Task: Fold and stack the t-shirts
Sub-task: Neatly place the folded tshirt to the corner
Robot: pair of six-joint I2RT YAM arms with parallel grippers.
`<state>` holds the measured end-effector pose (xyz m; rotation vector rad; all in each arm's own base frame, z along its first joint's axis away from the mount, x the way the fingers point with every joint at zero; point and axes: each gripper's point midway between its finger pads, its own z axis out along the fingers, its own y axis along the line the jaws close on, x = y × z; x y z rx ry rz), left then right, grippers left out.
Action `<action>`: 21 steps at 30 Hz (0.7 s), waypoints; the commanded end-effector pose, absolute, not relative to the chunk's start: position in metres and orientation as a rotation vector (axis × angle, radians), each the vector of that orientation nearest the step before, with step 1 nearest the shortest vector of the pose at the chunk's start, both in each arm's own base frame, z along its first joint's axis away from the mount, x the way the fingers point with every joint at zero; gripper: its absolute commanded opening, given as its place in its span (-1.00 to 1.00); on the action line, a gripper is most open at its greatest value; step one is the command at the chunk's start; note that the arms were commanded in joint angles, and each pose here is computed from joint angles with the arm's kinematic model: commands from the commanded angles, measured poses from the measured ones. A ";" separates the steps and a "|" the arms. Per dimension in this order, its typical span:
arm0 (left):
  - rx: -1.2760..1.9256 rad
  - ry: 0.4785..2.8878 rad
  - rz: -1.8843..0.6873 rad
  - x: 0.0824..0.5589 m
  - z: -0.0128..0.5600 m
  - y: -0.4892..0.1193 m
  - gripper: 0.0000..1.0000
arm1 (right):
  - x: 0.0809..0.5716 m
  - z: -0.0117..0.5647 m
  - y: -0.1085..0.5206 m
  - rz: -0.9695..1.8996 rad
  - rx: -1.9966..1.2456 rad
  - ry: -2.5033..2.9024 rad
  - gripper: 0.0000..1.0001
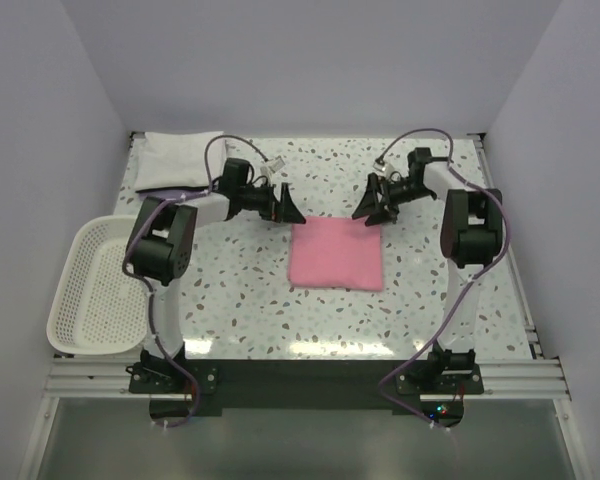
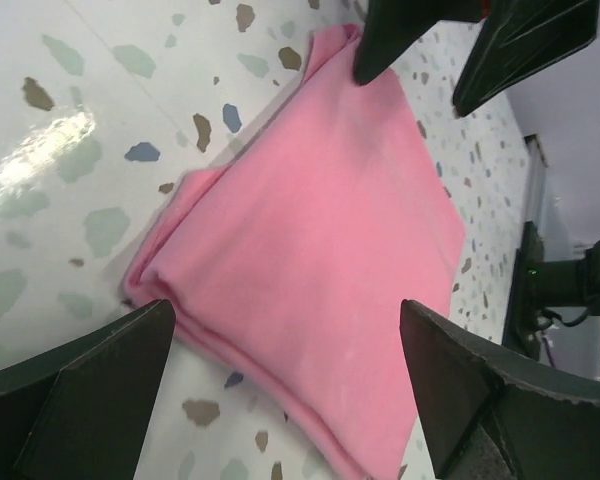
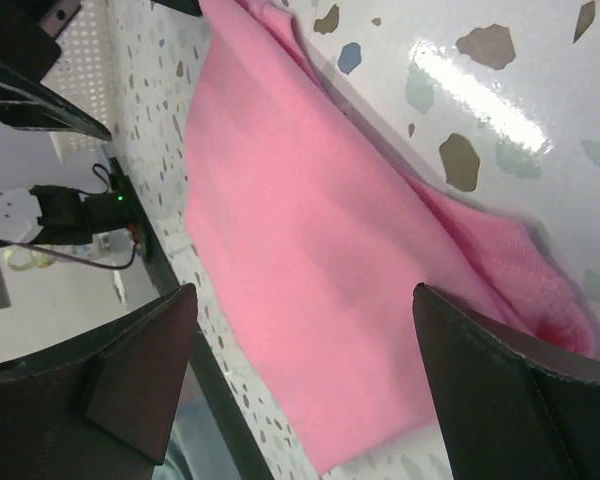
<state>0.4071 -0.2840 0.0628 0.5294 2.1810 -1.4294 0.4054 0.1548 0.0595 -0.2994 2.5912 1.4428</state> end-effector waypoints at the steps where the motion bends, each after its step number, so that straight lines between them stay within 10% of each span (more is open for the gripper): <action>1: 0.699 2.075 -1.070 0.417 0.136 -0.253 1.00 | 0.409 0.133 0.154 1.243 -0.502 2.471 0.83; 9: 0.522 2.091 -0.557 0.404 0.178 -0.163 1.00 | 0.347 0.181 0.198 0.651 -0.957 2.324 0.74; 21: 0.339 2.392 -0.626 0.363 0.124 -0.127 1.00 | 0.252 0.106 0.303 0.251 -1.453 2.213 0.35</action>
